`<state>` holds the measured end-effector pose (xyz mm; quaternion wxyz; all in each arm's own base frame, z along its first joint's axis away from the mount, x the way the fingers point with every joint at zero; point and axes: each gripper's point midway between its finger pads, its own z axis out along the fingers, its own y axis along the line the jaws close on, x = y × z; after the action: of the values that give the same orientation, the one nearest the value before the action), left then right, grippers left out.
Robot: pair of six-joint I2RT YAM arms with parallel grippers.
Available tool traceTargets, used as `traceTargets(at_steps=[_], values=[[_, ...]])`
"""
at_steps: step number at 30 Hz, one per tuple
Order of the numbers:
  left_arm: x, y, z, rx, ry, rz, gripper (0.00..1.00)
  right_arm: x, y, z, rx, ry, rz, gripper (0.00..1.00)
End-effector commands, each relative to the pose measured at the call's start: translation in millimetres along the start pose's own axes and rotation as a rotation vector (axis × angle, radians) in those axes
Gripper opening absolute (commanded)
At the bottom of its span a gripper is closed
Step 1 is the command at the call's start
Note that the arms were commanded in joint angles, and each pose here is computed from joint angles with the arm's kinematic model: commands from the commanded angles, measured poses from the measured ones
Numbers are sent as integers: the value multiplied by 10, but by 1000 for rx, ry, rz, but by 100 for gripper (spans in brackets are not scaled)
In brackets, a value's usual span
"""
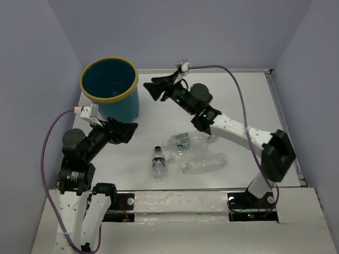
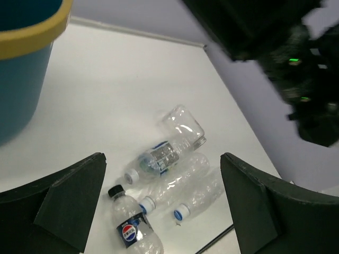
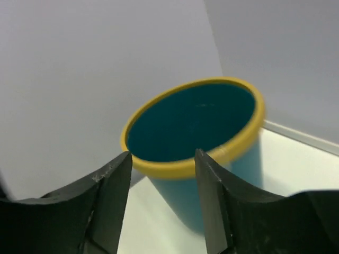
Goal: Put the plastic bottles in the bin
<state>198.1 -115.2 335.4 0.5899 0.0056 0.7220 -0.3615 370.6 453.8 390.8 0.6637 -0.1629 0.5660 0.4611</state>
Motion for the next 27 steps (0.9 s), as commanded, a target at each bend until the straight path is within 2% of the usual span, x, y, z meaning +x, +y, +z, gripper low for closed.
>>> traceTargets(at_steps=[1, 2, 3, 4, 5, 6, 7, 8, 9, 10, 11, 15, 16, 19, 20, 22, 23, 24, 27], values=[[147, 58, 244, 31, 52, -70, 99, -43, -785, -970, 240, 59, 103, 38], [108, 117, 306, -5, 23, -85, 99, 46, -872, -1171, 282, 86, 178, 34], [189, 46, 385, 10, 53, -124, 99, 196, -939, -1514, 326, 129, 200, 31], [219, 12, 441, 12, 58, -138, 99, 305, -1037, -1720, 385, 165, 198, 29], [220, 90, 576, -43, 36, -150, 99, 176, -994, -1897, 404, 142, 191, 29], [356, -108, 649, -2, 81, -163, 99, 453, -1136, -2192, 490, 215, 177, 28], [350, -103, 748, -44, 54, -160, 99, 466, -1167, -2333, 525, 222, 167, 27], [438, -169, 837, -50, 76, -157, 99, 467, -1190, -2466, 555, 225, 158, 26], [644, -157, 1021, -97, 130, -146, 99, 440, -1237, -2598, 591, 221, 147, 26], [636, -302, 1112, -87, 132, -134, 99, 298, -1244, -2785, 638, 188, 132, 26], [935, -383, 1279, -117, 202, -98, 99, 348, -1283, -2944, 672, 193, 124, 26], [1323, -589, 1740, -142, 295, -36, 99, 101, -1375, -3463, 810, 94, 94, 28], [1262, -696, 1858, -131, 281, -40, 99, -11, -1372, -3650, 850, 59, 87, 31], [1616, -739, 2152, -164, 349, -6, 99, -268, -1316, -3866, 874, -22, 71, 43], [1719, -751, 2305, -185, 363, 10, 99, -421, -1275, -3983, 880, -67, 56, 53], [1742, -870, 2478, -186, 370, 19, 99, -585, -1201, -4050, 863, -99, 33, 62], [1797, -855, 2555, -208, 376, 29, 99, -646, -1168, -4066, 854, -111, 30, 64], [2034, -780, 2660, -237, 420, 61, 99, -734, -1119, -4075, 838, -130, 31, 64], [2097, -828, 2875, -265, 433, 93, 99, -738, -1054, -4065, 804, -129, 52, 65]])
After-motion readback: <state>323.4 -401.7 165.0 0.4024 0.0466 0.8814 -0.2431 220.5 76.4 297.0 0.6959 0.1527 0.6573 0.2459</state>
